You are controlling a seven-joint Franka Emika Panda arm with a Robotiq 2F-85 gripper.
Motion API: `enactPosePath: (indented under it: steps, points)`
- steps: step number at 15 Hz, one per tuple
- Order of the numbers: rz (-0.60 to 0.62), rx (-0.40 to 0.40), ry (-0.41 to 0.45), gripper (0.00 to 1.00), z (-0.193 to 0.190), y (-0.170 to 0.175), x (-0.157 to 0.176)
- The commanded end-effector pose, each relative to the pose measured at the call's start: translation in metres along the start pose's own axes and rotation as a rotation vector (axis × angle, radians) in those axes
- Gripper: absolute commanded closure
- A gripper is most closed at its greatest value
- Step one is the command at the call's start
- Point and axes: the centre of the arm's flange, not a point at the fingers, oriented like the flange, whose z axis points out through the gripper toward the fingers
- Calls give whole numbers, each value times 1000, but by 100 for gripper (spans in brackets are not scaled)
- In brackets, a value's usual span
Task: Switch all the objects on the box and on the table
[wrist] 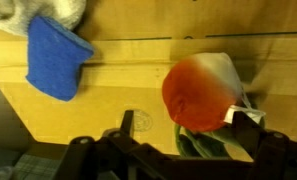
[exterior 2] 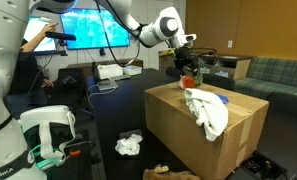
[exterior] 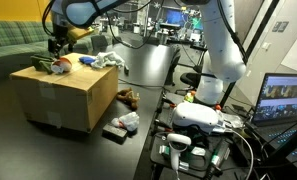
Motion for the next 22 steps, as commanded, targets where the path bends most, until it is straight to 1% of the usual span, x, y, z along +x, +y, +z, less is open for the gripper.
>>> enactPosePath:
  steps: [1, 4, 7, 11, 16, 17, 18, 19, 21, 22]
  points:
    - [-72, 89, 25, 0, 0, -21, 1]
    - [-110, 120, 14, 0, 6, -39, 1]
    - [-132, 124, 0, 0, 17, -44, 1]
    - [-143, 87, -14, 0, 35, -44, -2]
    - [-155, 5, -9, 0, 47, -43, -2]
    - [-160, -11, -7, 25, 49, -43, -1]
    - [-166, -23, -5, 27, 51, -43, -2]
    - [-168, -36, -2, 33, 51, -43, -2]
    - [-174, -63, 4, 51, 53, -42, -1]
    - [-175, -75, 7, 58, 54, -42, -2]
